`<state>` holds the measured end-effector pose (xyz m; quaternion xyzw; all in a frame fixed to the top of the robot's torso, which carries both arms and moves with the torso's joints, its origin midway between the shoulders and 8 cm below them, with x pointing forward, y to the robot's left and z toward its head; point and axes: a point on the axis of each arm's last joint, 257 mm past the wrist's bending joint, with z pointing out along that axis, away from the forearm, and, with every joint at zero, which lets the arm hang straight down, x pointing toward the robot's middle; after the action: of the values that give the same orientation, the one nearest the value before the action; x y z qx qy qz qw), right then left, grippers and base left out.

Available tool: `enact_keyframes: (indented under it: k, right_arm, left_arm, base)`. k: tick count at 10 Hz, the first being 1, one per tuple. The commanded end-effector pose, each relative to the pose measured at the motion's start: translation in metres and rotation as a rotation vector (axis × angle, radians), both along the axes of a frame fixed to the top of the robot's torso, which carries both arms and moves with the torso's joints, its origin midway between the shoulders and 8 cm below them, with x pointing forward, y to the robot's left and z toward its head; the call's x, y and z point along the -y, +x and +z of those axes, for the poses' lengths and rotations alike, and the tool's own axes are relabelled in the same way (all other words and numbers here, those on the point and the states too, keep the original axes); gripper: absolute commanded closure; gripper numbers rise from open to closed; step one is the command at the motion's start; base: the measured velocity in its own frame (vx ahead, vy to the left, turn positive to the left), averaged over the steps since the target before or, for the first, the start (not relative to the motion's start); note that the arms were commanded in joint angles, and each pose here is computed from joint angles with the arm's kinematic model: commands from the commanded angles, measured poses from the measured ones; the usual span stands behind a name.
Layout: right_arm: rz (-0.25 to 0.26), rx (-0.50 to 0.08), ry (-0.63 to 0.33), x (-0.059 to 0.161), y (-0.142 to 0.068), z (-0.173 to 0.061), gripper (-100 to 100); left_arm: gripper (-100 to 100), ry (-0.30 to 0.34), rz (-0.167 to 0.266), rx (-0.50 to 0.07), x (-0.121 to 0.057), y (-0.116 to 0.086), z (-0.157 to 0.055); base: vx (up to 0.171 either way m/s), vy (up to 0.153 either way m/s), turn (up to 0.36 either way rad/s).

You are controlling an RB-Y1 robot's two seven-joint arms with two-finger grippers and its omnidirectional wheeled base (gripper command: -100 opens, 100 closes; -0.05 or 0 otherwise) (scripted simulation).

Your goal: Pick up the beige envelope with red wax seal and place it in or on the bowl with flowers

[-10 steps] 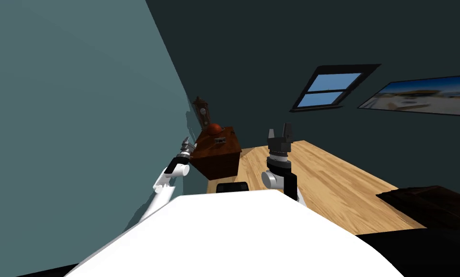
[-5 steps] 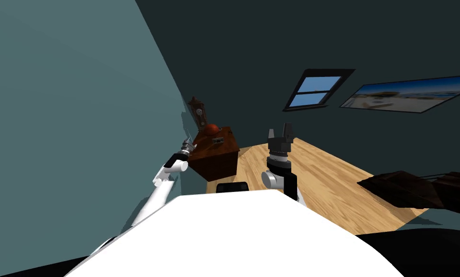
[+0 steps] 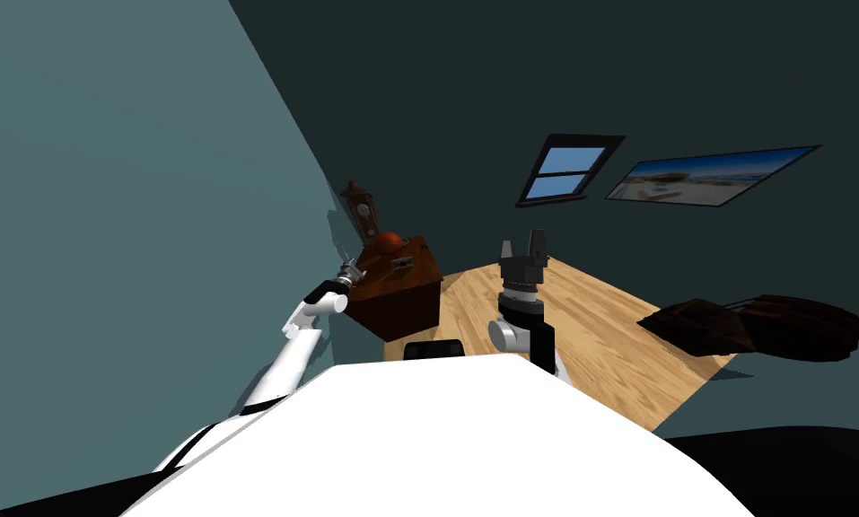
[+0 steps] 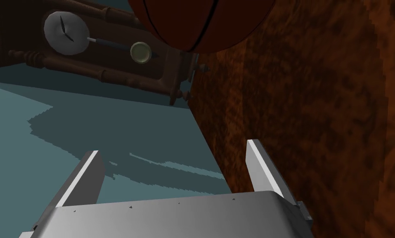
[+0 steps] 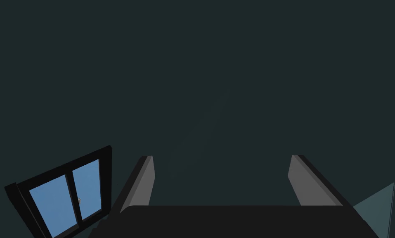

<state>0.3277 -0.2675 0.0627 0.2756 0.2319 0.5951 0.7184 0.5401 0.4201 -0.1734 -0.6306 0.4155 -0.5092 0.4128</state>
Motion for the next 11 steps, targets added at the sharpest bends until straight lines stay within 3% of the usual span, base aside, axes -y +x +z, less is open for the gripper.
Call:
enact_keyframes:
  k: [1,4,6,7,11]
  right_arm:
    - [0.000,0.000,0.000,0.000,0.000,0.000,0]
    - [0.000,0.000,0.000,0.000,0.000,0.000,0]
    - [0.000,0.000,0.000,0.000,0.000,0.000,0]
    - [0.000,0.000,0.000,0.000,0.000,0.000,0]
    - [0.000,0.000,0.000,0.000,0.000,0.000,0]
  left_arm:
    - [-100,-0.007,0.005,-0.031,-0.003,0.002,-0.008]
    - [-100,-0.062,0.032,-0.114,-0.025,0.016,-0.013]
    - [-100,-0.069,0.042,-0.176,-0.028,0.011,-0.030]
    - [-100,-0.094,0.056,-0.200,-0.039,0.018,-0.027]
    - [-100,-0.128,0.083,-0.297,-0.052,0.016,-0.044]
  base:
    - [-0.002,0.008,0.014]
    - [-0.014,0.012,-0.203]
    - [-0.014,0.016,-0.052]
    - [-0.011,0.002,-0.208]
    - [-0.008,0.008,-0.138]
